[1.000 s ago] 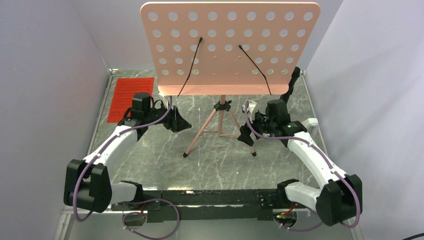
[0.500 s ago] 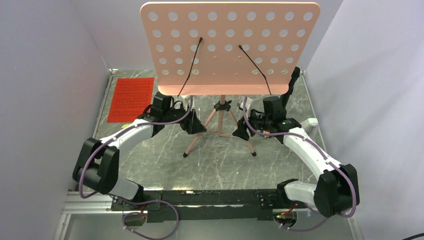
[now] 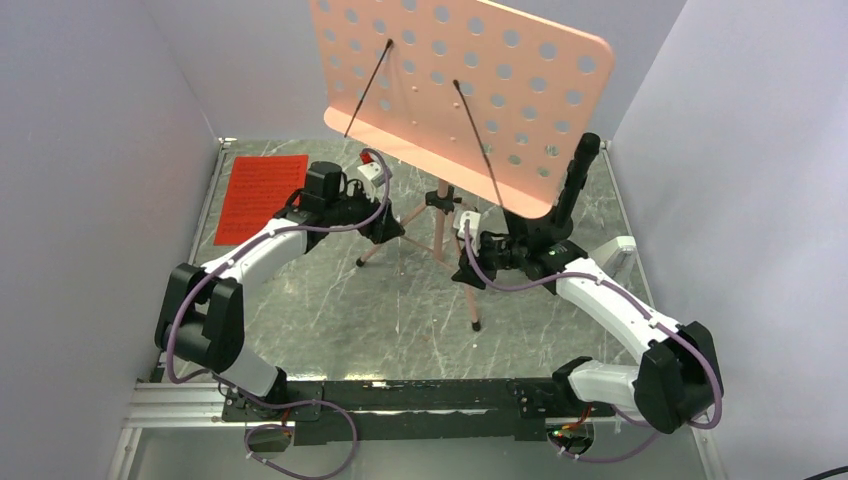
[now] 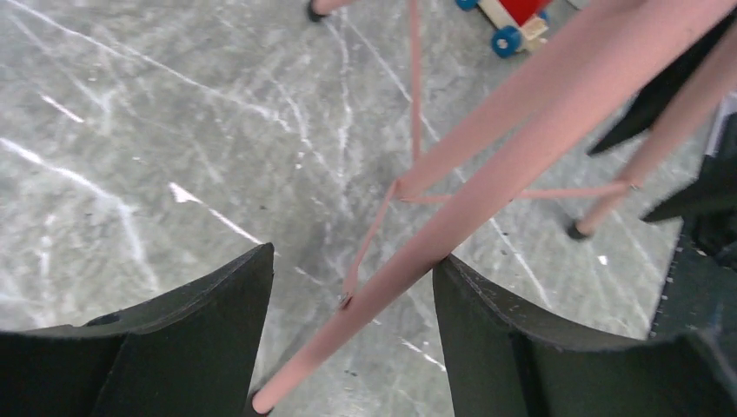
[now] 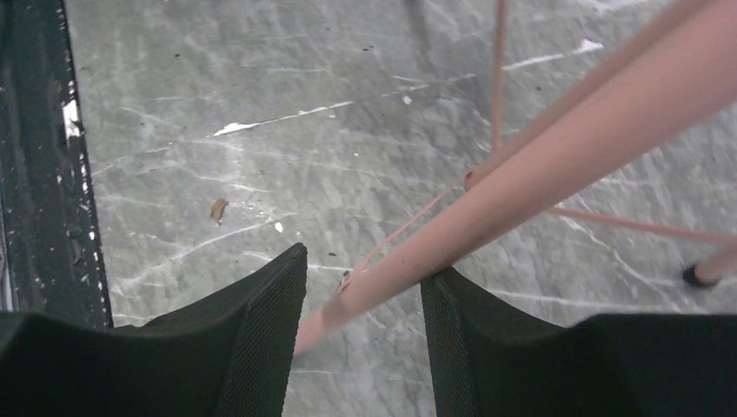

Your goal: Pack up the instrument practice props

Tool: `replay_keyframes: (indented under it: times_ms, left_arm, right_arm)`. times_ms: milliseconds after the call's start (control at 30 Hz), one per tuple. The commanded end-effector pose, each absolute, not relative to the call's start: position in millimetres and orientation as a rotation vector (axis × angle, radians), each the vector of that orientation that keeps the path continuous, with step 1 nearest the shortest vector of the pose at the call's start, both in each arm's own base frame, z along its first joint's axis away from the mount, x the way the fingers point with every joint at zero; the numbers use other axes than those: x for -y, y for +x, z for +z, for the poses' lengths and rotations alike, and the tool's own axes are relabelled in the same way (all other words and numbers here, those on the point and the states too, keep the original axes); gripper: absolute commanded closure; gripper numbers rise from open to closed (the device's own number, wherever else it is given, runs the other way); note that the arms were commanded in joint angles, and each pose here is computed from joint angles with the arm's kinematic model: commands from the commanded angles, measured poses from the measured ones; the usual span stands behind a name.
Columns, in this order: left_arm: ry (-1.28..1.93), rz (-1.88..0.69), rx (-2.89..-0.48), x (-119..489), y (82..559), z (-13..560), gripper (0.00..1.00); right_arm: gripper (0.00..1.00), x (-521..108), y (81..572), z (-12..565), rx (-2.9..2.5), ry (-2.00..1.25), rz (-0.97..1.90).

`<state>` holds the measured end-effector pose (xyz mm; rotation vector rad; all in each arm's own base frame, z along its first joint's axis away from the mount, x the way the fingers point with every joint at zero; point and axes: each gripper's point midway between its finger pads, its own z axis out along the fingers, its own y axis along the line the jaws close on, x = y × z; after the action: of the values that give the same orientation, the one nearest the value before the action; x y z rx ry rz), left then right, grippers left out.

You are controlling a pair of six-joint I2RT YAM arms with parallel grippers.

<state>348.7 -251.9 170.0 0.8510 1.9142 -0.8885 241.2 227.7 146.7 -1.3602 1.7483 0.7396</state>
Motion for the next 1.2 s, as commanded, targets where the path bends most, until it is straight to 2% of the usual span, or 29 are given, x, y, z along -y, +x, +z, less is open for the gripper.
replay_keyframes:
  times_ms: [0, 167, 267, 433, 567, 800, 1167]
  left_arm:
    - [0.857, -0.606, -1.894, 219, 392, 170, 0.29]
    - [0.791, -0.494, -1.918, 197, 409, 168, 0.29]
    - [0.811, -0.519, -1.915, 201, 406, 168, 0.28]
    - [0.829, -0.573, -1.921, 204, 391, 169, 0.25]
    - [0.87, -0.593, -1.921, 201, 374, 172, 0.23]
    - [0.947, -0.654, -1.925, 201, 348, 177, 0.22]
    - [1.004, -0.711, -1.909, 217, 332, 182, 0.24]
  right_arm:
    - [0.48, -249, 211, 157, -1.602, -1.492, 0.838]
    - [0.47, -254, 211, 160, -1.571, -1.519, 0.861]
    - [0.43, -254, 214, 161, -1.605, -1.489, 0.857]
    - [0.39, -236, 218, 179, -1.689, -1.367, 0.881]
    - [0.39, -212, 235, 206, -1.79, -1.144, 0.954]
    - [0.39, -200, 251, 243, -1.777, -1.007, 1.027]
    - [0.39, -179, 260, 216, -1.839, -0.864, 1.001]
